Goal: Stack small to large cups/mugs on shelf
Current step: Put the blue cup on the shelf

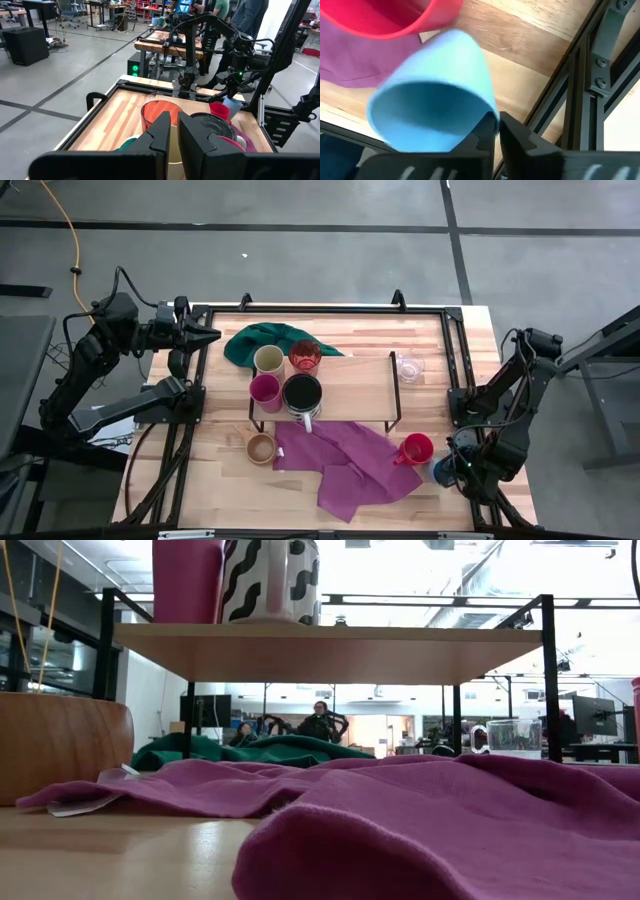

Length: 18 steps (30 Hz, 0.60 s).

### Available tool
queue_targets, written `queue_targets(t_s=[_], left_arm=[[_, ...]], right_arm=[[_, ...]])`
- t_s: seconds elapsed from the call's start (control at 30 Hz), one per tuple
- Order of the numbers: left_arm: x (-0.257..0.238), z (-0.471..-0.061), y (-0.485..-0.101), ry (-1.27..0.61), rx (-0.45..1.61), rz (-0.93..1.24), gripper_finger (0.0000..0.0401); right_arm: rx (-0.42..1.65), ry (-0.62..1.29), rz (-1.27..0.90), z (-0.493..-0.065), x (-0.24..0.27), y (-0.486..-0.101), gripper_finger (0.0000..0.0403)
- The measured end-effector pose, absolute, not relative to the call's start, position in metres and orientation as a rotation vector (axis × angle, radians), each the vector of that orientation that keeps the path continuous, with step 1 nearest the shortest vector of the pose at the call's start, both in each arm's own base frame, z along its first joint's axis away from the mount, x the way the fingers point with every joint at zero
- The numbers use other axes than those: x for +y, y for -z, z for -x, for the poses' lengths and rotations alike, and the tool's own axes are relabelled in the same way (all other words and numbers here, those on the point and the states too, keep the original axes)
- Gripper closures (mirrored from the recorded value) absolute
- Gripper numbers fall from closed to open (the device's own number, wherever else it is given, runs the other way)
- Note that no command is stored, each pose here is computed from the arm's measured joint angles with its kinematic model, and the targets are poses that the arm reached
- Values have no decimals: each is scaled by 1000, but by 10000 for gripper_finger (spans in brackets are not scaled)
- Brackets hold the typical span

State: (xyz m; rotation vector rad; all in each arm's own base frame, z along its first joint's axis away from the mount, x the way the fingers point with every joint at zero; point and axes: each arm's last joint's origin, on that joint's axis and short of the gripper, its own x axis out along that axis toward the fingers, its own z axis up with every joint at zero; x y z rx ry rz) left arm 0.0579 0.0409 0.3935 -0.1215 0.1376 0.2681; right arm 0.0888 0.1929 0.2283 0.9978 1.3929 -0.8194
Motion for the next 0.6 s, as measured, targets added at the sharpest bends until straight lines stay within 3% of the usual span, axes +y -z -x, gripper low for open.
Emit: queue_targets(t_s=[0.6], left_arm=[[41, -58, -393, -268, 139, 113, 377]], right_arm=[[1300, 712, -1002, -94, 196, -245, 402]])
